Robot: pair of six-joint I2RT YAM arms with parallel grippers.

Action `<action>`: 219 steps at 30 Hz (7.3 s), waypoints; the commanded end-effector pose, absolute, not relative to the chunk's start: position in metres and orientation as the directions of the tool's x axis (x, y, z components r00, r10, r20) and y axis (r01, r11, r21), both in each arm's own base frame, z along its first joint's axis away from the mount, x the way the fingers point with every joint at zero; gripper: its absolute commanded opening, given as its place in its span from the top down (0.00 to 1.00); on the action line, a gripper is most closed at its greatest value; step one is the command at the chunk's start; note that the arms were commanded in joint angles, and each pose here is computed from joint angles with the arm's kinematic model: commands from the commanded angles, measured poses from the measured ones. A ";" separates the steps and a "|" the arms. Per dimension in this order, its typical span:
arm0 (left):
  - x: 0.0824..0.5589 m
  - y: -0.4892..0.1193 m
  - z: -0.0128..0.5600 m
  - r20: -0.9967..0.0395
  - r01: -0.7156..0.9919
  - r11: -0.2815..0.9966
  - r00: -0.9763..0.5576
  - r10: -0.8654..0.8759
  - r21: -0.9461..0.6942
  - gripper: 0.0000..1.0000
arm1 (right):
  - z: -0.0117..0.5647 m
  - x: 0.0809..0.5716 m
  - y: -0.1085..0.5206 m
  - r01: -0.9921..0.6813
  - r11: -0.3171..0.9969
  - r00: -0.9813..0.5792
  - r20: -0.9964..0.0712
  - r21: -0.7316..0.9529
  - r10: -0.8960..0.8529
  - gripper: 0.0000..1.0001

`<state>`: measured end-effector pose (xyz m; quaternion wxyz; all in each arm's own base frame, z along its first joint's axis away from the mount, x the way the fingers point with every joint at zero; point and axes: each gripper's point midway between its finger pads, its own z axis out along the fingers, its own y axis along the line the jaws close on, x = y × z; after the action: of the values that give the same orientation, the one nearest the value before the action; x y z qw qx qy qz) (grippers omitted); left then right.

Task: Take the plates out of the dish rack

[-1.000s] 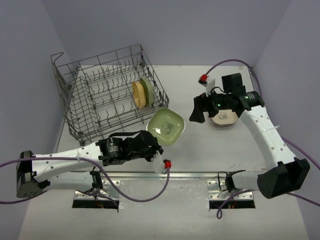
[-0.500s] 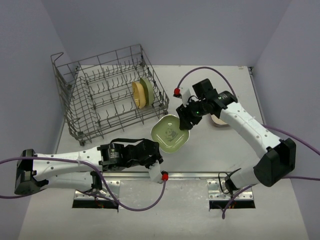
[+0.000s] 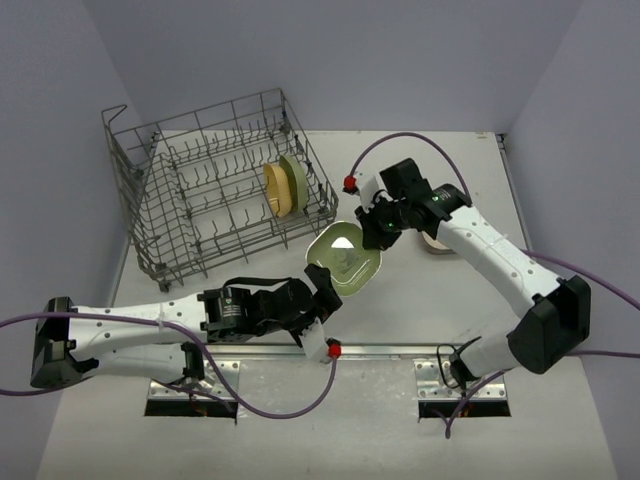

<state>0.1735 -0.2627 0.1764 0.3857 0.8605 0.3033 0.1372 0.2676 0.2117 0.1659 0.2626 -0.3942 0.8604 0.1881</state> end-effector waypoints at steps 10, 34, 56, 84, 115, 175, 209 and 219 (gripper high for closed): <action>0.236 -0.261 0.330 -0.582 0.589 0.313 0.344 0.737 0.745 0.00 | 0.147 0.318 0.034 -0.435 0.900 -0.725 -0.605 0.031 -0.330 1.00; 0.336 -0.178 0.321 -0.850 0.512 0.845 -0.505 0.149 -0.156 0.00 | 0.090 0.391 -0.094 -0.093 0.976 -0.855 -0.518 0.196 0.022 1.00; 0.377 -0.143 0.308 -0.776 0.319 0.864 -0.618 -0.123 -0.390 0.05 | 0.196 0.401 -0.070 -0.192 0.978 -0.686 -0.724 0.082 -0.074 0.12; 0.446 -0.147 0.172 -0.733 0.356 0.761 -0.642 -0.223 -0.543 0.54 | 0.226 0.340 0.003 -0.282 0.942 -0.659 -0.750 0.184 -0.051 0.07; 0.423 -0.181 0.225 -0.623 0.482 0.425 -0.720 -0.306 -0.766 1.00 | 0.233 0.333 0.018 -0.301 0.917 -0.676 -0.737 0.262 -0.011 0.07; 0.144 -0.287 0.145 -0.074 0.587 -0.516 0.702 0.708 0.624 1.00 | 0.180 0.235 0.165 -0.668 0.702 -0.686 -0.572 0.248 -0.450 0.07; 0.150 -0.293 0.140 -0.027 0.570 -0.471 0.656 0.754 0.674 0.49 | 0.133 0.242 0.206 -0.683 0.698 -0.710 -0.420 0.215 -0.565 1.00; 0.206 -0.315 0.269 -0.497 0.687 0.123 0.379 0.780 0.716 0.00 | 0.158 0.286 0.122 -0.518 0.838 -0.774 -0.513 0.175 -0.371 1.00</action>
<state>0.1657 -0.2886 0.1565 0.3358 0.8197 0.4482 0.1202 0.2552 0.1668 0.1267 0.1579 -0.2901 0.9299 0.1617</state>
